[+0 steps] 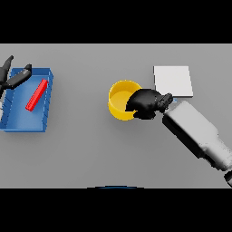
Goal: Pick up the red beaker and tilt it to pour out 1 green nut into yellow bowl. Pick up the yellow bowl and place it on the metallic measuring scale.
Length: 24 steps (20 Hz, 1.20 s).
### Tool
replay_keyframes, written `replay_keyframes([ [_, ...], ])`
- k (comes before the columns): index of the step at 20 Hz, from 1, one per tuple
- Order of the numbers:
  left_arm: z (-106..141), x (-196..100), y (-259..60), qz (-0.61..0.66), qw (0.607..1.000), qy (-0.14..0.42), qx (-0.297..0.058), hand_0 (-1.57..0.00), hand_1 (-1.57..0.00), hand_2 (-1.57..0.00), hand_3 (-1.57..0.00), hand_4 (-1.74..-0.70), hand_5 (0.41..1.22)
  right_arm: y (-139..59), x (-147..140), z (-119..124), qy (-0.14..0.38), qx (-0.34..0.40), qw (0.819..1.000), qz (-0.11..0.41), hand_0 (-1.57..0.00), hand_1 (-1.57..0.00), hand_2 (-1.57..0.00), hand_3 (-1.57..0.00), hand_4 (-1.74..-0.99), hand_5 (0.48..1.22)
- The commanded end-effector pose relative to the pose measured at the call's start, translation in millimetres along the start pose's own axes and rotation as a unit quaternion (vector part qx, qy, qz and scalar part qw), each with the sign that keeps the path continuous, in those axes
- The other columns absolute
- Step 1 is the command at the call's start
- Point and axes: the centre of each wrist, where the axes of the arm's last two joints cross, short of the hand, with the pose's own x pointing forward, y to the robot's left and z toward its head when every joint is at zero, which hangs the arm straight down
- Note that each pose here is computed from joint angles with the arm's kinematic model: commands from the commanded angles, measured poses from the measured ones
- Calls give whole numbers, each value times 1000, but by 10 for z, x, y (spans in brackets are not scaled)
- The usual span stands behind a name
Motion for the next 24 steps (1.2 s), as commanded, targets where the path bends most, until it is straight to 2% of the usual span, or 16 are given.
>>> replay_keyframes([
  [1, -9, 9, 31, 0, 1000, -1, 2, 1, 1, 1, 1, -774, 706, -43, -2, 40, 5, -3, 1000, -1, -1540, -1538, -1447, -1165, -1730, 1214],
  [4, -8, 27, 38, 2, 1000, -3, 0, 1, 1, 1, 1, -776, 702, -165, -11, 162, 27, -3, 1000, 2, -1555, -1554, -1491, -1153, -1735, 1217],
  [5, 1, 26, 20, 4, 1000, -5, -4, 1, 1, 1, 1, -780, 702, -199, -21, 198, 34, -7, 999, 3, -1558, -1558, -1451, -1204, -1736, 1218],
  [10, -6, 37, 76, 15, 1000, -2, 0, 1, 1, 1, 1, -799, 704, -247, 94, 367, 53, -23, 998, 8, -1567, -1567, -1507, -1179, -1739, 1219],
  [11, 1, 47, 74, 16, 1000, -6, -3, 1, 1, 1, 1, -800, 704, -260, 70, 407, 58, -29, 998, 0, -1520, -1567, -1520, -1179, -1740, 1219],
  [12, 6, 48, 59, 19, 1000, -6, -4, 1, 1, 1, 1, -806, 703, -305, 49, 448, 76, -30, 997, 1, -1530, -1568, -1518, -1177, -1740, 1220],
  [14, 15, 65, 78, 26, 1000, -1, -4, 1, 1, 1, 1, -820, 717, -360, -64, 499, 101, -50, 994, 4, -1545, -1569, -1487, -1183, -1740, 1220],
  [19, 62, 80, 60, 33, 999, 7, -5, 1, 1, 1, 1, -840, 737, -439, -448, 662, 150, -93, 984, 0, -1562, -1570, -1538, -1151, -1741, 1221],
  [24, 83, 112, 80, 31, 999, 17, -2, 1, 1, 1, 1, -852, 760, -349, -795, 734, 205, -111, 972, -14, -1568, -1571, -1553, -1154, -1741, 1221],
])
